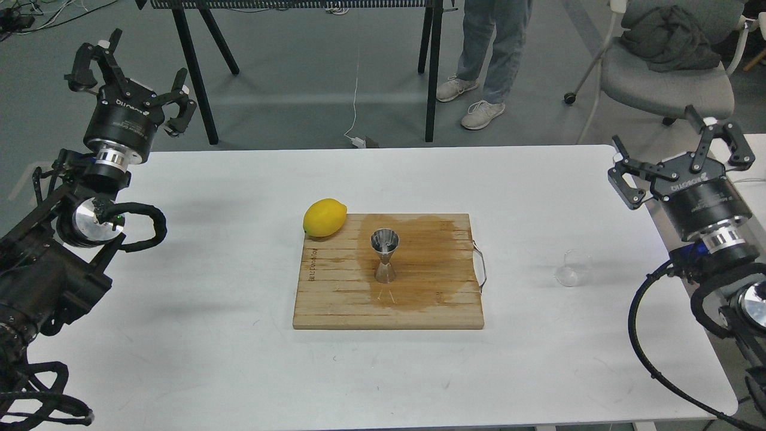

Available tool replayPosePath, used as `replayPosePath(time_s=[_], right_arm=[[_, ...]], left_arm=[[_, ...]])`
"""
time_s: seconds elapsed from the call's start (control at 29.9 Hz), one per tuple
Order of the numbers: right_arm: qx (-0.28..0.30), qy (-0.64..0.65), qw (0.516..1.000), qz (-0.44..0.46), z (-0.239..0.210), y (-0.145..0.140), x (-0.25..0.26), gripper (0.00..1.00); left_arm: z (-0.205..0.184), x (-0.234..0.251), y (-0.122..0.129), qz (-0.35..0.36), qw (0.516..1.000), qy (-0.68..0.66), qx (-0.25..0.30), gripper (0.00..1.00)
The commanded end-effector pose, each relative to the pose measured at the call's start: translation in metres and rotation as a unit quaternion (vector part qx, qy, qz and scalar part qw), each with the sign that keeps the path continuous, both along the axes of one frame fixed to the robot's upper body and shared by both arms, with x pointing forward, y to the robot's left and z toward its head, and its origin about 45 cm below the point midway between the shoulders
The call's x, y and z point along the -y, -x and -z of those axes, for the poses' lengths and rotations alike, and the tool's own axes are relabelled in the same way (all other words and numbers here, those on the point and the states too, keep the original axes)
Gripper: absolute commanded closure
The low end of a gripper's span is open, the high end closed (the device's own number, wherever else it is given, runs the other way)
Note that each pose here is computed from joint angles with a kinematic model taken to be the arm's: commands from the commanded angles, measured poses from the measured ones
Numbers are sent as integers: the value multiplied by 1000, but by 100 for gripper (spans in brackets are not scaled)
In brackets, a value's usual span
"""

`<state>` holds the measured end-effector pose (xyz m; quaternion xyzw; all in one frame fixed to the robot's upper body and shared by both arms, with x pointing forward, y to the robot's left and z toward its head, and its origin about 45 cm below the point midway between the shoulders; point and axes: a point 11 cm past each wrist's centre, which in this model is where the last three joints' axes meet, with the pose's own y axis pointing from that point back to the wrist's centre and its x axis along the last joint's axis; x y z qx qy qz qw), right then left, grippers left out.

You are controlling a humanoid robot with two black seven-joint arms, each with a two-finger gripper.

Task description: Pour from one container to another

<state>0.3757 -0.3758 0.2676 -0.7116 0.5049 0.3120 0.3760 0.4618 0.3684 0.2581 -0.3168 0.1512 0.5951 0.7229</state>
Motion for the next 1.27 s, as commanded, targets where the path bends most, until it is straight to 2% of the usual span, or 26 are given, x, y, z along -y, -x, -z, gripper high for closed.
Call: replayPosePath(time_s=[0.0,0.13,0.33,0.57,0.77,1.24], right_arm=[[36,20,999,10,-22,-30,9,0],[35,36,998,35,-30,-60,26,0],[-13,54,995,83,-26,-100,43,0],[-42,39,993,99,-11,-112,36,0],[-39,34,991,126,-21,-118,46,0],[-51,53,993,96,-10,-123,21,0]], left_arm=[[-8,-1,-5,2,1000,10,-1,0],[-7,-4,-8,1,1000,26,-13,0],[-13,-9,-12,-8,1000,26,-10,0],[-17,-13,-18,-18,1000,23,-11,0],[-11,2,-21,-7,1000,26,-17,0],[-10,0,-20,-10,999,28,-16,0]])
